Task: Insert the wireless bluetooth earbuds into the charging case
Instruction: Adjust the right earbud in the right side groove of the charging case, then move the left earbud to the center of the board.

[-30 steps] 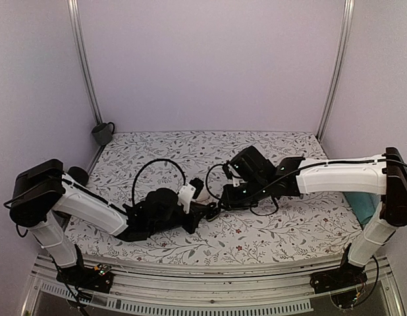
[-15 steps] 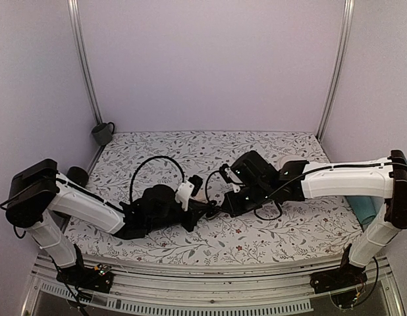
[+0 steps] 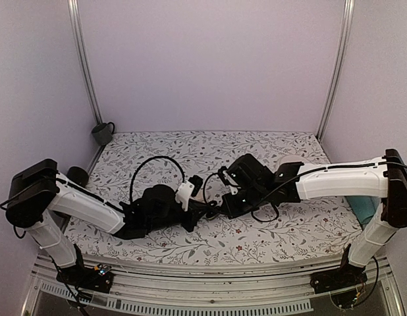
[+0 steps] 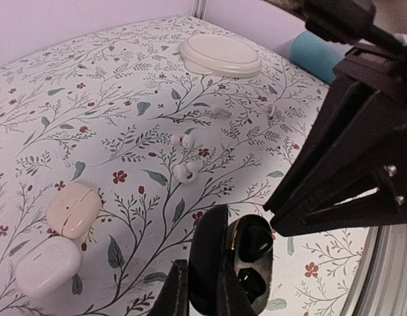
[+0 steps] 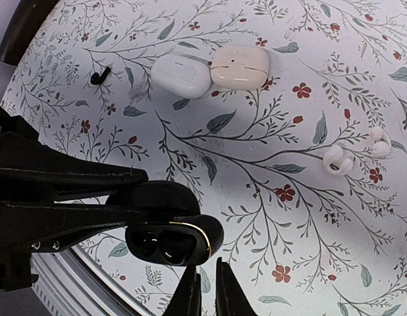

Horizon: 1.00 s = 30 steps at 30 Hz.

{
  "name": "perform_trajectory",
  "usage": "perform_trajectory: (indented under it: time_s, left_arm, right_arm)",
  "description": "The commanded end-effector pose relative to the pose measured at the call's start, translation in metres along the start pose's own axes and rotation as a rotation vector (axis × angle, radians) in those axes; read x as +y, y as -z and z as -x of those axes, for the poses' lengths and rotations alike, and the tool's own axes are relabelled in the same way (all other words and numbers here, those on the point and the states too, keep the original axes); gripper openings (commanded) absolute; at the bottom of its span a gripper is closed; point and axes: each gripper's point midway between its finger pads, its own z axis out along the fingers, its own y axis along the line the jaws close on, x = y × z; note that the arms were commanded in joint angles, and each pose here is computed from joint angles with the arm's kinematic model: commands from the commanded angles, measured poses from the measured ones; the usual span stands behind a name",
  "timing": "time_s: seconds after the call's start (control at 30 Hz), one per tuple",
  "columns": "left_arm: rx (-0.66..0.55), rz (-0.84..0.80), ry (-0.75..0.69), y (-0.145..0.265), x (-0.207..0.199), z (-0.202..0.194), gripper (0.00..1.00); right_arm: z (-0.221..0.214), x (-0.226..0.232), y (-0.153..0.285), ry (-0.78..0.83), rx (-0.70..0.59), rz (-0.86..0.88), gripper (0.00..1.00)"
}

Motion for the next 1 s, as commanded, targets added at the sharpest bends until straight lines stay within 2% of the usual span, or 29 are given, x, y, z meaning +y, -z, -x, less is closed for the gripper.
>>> perform_trajectory:
  time_s: [0.0, 0.27, 0.43, 0.5, 0.63, 0.97]
  left_arm:
    - [-0.042, -0.015, 0.009, 0.001, -0.002, 0.019, 0.0]
    - [-0.04, -0.008, 0.01, 0.001, -0.001, 0.018, 0.0]
    - [-0.038, 0.043, 0.029, 0.013, 0.018, 0.018, 0.0]
    - [-0.04, 0.078, 0.044, 0.02, 0.029, 0.021, 0.0]
    - [-0.029, 0.204, 0.085, 0.04, 0.066, 0.017, 0.0]
    - [0.043, 0.559, 0.292, 0.098, 0.194, -0.047, 0.0]
  right_arm:
    - [0.01, 0.011, -0.001, -0.007, -0.026, 0.014, 0.11]
    - [0.012, 0.011, 0.003, -0.051, -0.047, 0.01, 0.11]
    - [0.019, -0.008, 0.015, -0.136, -0.08, -0.018, 0.16]
    - [0.028, -0.008, 0.017, -0.156, -0.106, -0.009, 0.2]
    - [0.044, 0.005, 0.005, -0.159, -0.129, 0.022, 0.28]
    - [0.071, 0.031, -0.033, -0.099, -0.118, 0.086, 0.31]
